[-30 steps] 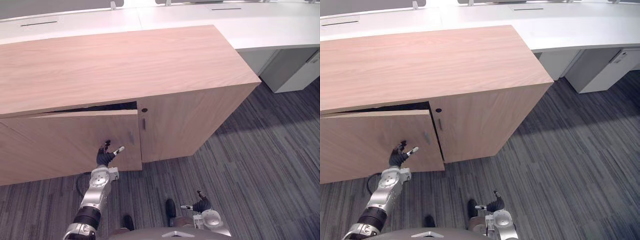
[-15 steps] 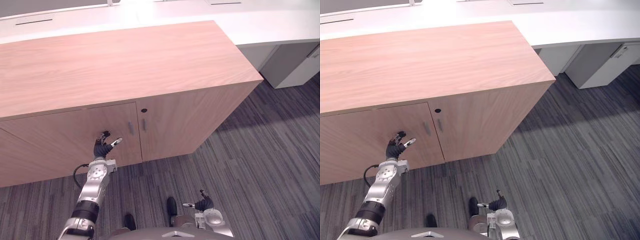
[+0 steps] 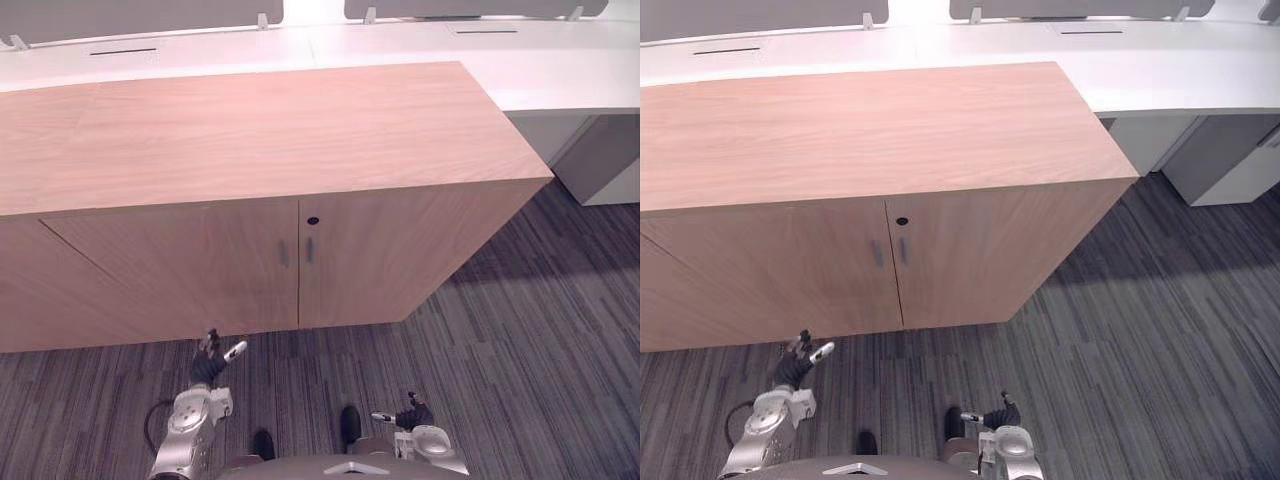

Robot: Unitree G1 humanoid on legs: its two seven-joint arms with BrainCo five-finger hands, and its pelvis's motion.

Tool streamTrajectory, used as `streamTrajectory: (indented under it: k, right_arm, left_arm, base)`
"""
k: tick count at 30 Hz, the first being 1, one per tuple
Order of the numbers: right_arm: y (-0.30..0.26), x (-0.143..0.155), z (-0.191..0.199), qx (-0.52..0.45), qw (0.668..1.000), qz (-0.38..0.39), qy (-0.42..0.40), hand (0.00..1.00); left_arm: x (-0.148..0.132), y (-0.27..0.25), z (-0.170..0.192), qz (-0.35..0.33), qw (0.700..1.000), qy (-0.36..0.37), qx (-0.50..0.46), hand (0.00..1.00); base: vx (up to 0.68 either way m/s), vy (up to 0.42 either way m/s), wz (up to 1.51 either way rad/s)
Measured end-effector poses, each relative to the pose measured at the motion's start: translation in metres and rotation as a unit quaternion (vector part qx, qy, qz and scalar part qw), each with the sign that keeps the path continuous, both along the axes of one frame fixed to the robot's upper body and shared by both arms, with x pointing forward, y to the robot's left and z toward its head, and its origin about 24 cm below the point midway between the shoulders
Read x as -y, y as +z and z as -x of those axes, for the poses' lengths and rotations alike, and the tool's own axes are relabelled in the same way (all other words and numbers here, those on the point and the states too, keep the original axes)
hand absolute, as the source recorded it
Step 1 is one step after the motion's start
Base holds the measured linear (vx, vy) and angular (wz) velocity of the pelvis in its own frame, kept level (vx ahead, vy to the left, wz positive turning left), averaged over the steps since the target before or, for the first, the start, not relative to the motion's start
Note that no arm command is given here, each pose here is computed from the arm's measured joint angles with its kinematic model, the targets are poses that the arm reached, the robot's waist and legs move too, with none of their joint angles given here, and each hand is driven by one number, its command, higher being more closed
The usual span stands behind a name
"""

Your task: Walk over to the cabinet, pick up the folder, carry it to the office cabinet, place the folder inside the office cabinet, then close the office cabinet door

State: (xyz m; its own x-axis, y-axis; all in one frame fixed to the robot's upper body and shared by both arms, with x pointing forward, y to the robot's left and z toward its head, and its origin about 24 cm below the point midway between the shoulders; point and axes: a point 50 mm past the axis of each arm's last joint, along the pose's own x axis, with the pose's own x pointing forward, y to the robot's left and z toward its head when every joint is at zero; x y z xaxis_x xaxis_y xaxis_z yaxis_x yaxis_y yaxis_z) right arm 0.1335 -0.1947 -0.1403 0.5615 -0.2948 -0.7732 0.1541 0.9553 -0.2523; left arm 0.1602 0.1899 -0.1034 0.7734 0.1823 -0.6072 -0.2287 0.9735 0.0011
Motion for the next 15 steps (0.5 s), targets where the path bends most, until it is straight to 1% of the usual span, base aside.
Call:
streamTrajectory:
  k: [4,6,9,11,15]
  right_arm:
    - [-0.004,-0.001,0.004,-0.015,1.000,-0.002,0.000,0.00]
    - [-0.006,-0.002,0.003,-0.022,1.000,-0.004,0.002,0.00]
    - [-0.006,-0.002,0.002,-0.022,1.000,-0.004,0.002,0.00]
    - [-0.006,-0.002,0.002,-0.023,1.000,-0.004,0.003,0.00]
    - [-0.008,-0.003,0.005,-0.034,0.999,-0.006,0.003,0.00]
  left_arm:
    - [-0.011,-0.031,0.034,-0.028,0.993,-0.005,-0.111,0.00]
    - [-0.017,-0.040,0.050,-0.037,0.988,0.004,-0.152,0.00]
    - [-0.023,-0.046,0.063,-0.049,0.982,0.019,-0.183,0.00]
    - [-0.024,-0.048,0.069,-0.059,0.978,0.016,-0.198,0.00]
    - [-0.024,-0.050,0.072,-0.067,0.976,0.014,-0.207,0.00]
  base:
    - [0.00,0.000,0.01]
    - [0.00,0.000,0.00]
    - [-0.03,0.001,0.01]
    - [-0.07,-0.002,0.02]
    - [-0.07,-0.008,0.00]
